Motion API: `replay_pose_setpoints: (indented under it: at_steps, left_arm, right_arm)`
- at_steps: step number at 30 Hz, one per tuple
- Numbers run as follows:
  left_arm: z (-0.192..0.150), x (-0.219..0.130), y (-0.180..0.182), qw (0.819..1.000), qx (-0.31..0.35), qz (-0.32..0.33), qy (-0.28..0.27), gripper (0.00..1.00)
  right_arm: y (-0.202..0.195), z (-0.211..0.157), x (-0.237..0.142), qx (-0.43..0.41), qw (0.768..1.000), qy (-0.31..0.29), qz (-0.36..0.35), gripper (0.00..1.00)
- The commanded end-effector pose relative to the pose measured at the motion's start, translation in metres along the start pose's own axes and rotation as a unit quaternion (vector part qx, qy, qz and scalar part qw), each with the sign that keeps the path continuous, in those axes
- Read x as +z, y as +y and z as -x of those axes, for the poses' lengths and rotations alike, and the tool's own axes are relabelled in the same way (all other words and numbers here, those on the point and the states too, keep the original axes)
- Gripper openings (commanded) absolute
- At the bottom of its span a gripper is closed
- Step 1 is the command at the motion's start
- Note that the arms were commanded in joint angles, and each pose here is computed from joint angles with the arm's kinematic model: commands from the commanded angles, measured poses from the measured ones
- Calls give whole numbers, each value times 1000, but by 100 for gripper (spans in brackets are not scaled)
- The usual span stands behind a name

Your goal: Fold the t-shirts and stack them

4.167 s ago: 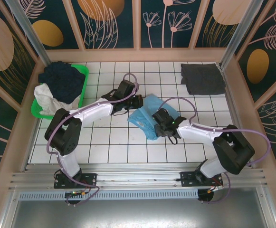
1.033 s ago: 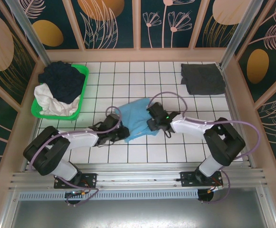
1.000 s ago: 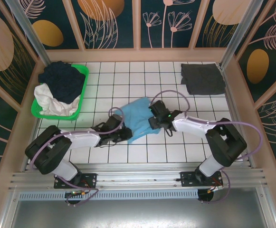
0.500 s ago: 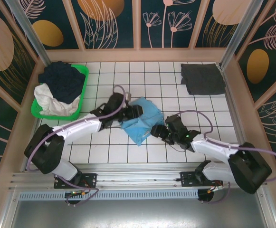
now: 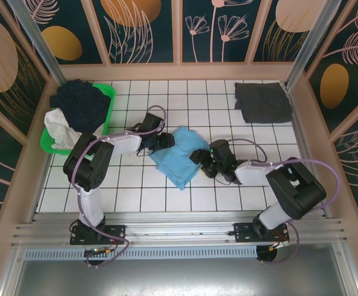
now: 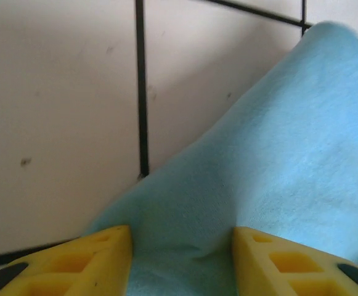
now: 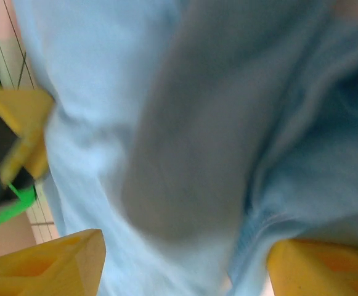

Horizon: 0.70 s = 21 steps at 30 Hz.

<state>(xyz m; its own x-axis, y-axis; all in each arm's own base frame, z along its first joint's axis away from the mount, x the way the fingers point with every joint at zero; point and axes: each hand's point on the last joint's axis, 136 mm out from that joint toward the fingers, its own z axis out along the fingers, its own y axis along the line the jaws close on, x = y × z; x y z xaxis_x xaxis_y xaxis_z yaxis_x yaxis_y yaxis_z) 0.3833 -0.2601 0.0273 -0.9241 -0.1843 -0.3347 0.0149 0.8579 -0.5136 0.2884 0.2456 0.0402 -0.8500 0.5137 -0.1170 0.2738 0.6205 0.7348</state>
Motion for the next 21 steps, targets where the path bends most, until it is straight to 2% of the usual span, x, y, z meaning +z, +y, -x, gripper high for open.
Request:
replay_pose_setpoints:
  at_steps: [1, 5, 7, 9, 12, 18, 21]
  left_arm:
    - [-12, -17, -4, 999, -20, -28, -1, 46]
    - [-34, -34, -4, 997, -46, -63, -4, 45]
    - [-40, -41, 1, 997, -49, -55, -9, 45]
    - [-47, -42, 8, 997, -53, -47, -7, 46]
    - [-52, -36, 15, 998, -54, -38, 1, 46]
    - [-49, -35, 19, 999, -44, -20, 0, 46]
    - [-47, -35, 20, 999, -42, -14, -3, 46]
  right_arm:
    - [14, 28, 16, -54, 998, -11, 1, 66]
    - [23, 53, 36, -112, 993, 0, -42, 63]
    - [21, 59, 36, -137, 988, -2, -69, 63]
    - [14, 57, 32, -151, 986, -3, -76, 63]
    - [2, 40, 34, -170, 983, 30, -67, 64]
    - [-35, 39, 33, -217, 966, 32, -139, 64]
    - [-34, 34, 43, -240, 959, 55, -142, 59]
